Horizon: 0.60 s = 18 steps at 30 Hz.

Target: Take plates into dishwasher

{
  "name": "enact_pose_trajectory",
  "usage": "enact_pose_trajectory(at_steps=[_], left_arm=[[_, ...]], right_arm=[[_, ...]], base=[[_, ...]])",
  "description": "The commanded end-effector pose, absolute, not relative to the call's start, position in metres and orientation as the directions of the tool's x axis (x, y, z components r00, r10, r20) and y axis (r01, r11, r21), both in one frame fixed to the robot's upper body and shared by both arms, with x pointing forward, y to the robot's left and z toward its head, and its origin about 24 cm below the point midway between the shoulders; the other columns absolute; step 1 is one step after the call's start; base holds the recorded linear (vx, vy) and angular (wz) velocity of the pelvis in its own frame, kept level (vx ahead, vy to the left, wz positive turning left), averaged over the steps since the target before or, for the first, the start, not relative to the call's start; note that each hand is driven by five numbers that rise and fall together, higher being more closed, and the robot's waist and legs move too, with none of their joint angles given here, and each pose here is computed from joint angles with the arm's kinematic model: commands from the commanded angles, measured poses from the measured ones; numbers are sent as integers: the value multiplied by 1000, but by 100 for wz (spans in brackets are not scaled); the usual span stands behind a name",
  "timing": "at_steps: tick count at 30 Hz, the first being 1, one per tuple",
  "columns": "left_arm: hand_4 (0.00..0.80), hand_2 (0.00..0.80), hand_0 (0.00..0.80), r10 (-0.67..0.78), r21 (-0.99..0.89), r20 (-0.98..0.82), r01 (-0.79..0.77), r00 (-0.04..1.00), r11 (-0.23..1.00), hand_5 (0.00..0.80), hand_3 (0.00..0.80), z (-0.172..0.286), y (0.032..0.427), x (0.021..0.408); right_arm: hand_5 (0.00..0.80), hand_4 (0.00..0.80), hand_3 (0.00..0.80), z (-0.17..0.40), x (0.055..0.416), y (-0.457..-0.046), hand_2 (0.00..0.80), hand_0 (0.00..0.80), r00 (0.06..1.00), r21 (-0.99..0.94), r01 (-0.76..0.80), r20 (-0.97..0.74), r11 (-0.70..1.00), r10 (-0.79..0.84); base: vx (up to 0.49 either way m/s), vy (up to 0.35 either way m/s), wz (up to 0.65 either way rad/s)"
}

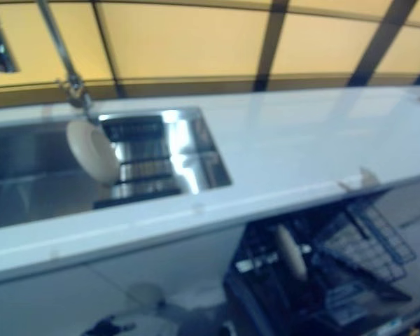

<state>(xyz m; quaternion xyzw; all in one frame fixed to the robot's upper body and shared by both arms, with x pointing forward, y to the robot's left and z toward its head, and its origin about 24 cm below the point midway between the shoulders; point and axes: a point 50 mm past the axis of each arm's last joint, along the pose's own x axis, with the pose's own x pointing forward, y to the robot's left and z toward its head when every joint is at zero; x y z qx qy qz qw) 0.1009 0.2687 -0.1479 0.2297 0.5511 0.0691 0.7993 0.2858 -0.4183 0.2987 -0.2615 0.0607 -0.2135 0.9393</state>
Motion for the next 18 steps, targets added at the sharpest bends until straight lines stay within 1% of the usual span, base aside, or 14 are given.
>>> enact_pose_trajectory(at_steps=[1,4,6,7,9,11,14,17,18], left_arm=[[0,0,0,402,486,-822,129,405,865,0,0,-141,282,109],[0,0,0,401,485,-825,134,398,864,0,0,-142,281,107],[0,0,0,406,489,-825,137,394,861,0,0,-143,280,105],[0,0,0,407,492,-824,140,393,860,0,0,-143,280,104],[0,0,0,411,493,-824,137,391,859,0,0,-143,281,105],[0,0,0,417,499,-821,135,390,856,0,0,-143,281,105],[0,0,0,423,504,-819,134,388,853,0,0,-142,281,104],[0,0,0,429,509,-817,133,385,850,0,0,-142,281,105],[0,0,0,430,509,-817,131,383,851,0,0,-142,281,105]], right_arm=[[0,0,0,348,294,-393,0,0,921,-567,387,202,727,-333],[0,0,0,356,304,-380,0,0,916,-640,399,237,657,-325],[0,0,0,370,308,-369,0,0,894,-703,444,313,555,-320],[0,0,0,374,310,-365,0,0,891,-714,452,330,534,-313],[0,0,0,391,313,-348,0,0,870,-772,491,417,404,-261],[0,0,0,409,315,-324,0,0,841,-820,539,511,193,-179],[0,0,0,428,317,-284,0,0,829,-817,553,559,-167,9],[0,0,0,435,318,-246,0,0,812,-724,579,555,-375,182],[0,0,0,435,318,-242,0,0,810,-703,581,546,-409,212]], base=[[11,20,14],[17,12,24],[26,-2,14],[34,-4,17],[35,1,20],[41,6,12],[36,5,18],[30,0,17],[15,-7,17]])
